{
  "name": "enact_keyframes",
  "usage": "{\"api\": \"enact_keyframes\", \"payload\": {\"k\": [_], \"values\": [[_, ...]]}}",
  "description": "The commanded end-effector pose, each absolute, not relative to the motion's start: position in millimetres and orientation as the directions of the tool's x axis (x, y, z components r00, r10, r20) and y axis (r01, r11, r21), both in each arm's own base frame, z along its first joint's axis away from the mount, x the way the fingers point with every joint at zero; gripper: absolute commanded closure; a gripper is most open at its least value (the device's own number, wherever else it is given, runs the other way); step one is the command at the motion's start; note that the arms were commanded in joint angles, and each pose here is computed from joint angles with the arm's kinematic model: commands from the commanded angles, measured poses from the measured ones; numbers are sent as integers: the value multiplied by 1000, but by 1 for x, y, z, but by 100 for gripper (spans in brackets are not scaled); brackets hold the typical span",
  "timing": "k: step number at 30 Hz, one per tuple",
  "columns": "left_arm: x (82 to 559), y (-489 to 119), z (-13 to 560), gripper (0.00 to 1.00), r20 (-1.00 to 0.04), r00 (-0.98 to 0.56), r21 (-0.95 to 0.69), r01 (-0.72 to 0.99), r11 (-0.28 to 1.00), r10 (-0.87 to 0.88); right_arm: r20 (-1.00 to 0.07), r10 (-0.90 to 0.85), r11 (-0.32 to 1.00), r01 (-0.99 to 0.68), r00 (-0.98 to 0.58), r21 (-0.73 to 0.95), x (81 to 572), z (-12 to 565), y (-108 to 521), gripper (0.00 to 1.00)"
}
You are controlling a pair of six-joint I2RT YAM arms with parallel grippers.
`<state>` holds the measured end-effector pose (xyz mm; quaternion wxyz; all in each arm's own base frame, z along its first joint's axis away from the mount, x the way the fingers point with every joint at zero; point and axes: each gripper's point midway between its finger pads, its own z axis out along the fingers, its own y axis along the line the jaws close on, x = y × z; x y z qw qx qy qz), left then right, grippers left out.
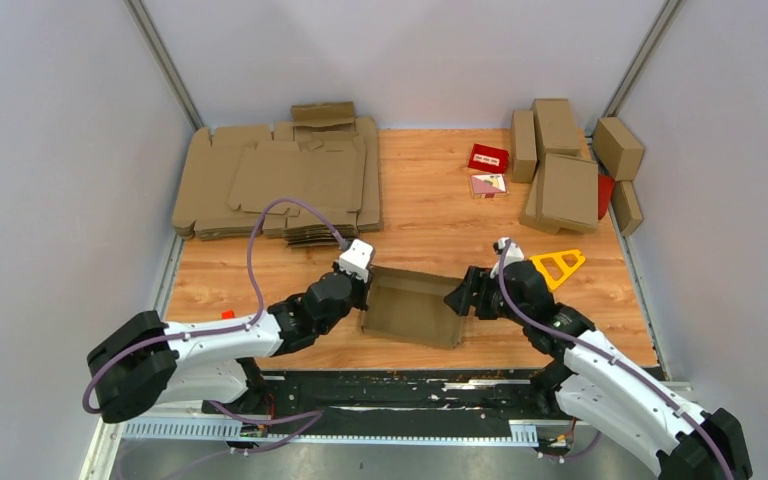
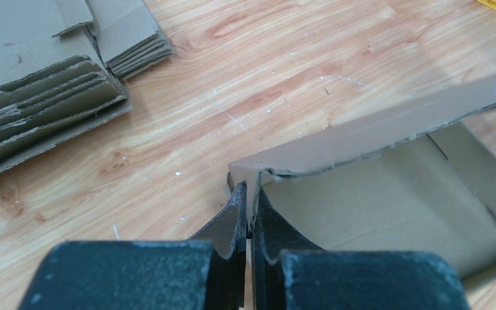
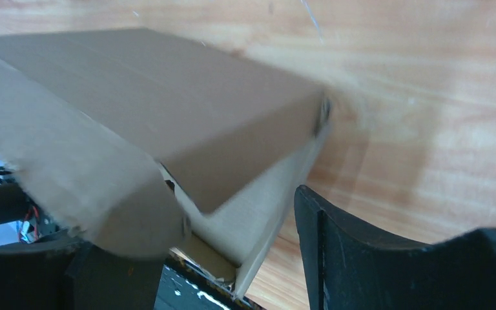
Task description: Fold the paper box
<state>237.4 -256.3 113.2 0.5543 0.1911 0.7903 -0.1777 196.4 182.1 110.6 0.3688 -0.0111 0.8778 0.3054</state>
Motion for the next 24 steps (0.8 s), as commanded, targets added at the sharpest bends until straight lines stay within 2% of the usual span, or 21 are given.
{"api": "enact_keyframes", "payload": {"k": [1,5,9,11,18,24], "values": [[226,-254,107,94,-939,-314,-51,527,849,138,-602,272,782,-192,-751,593,192,98,187,33],[220,-253,104,94,-932,-330,-57,540,840,149,-597,258,781,-200,-760,592,192,94,190,31],[221,-250,104,94,-935,-321,-46,532,845,152,-634,195,759,-293,-748,581,191,112,198,6],[222,-250,104,94,-934,-318,-35,530,847,160,-659,168,744,-345,-733,573,189,127,200,0],[223,-249,103,95,-934,-308,-7,521,853,181,-730,204,721,-404,-652,562,191,188,196,0],[222,-249,103,95,-936,-305,-7,520,854,178,-703,228,744,-346,-674,572,207,199,197,0]]}}
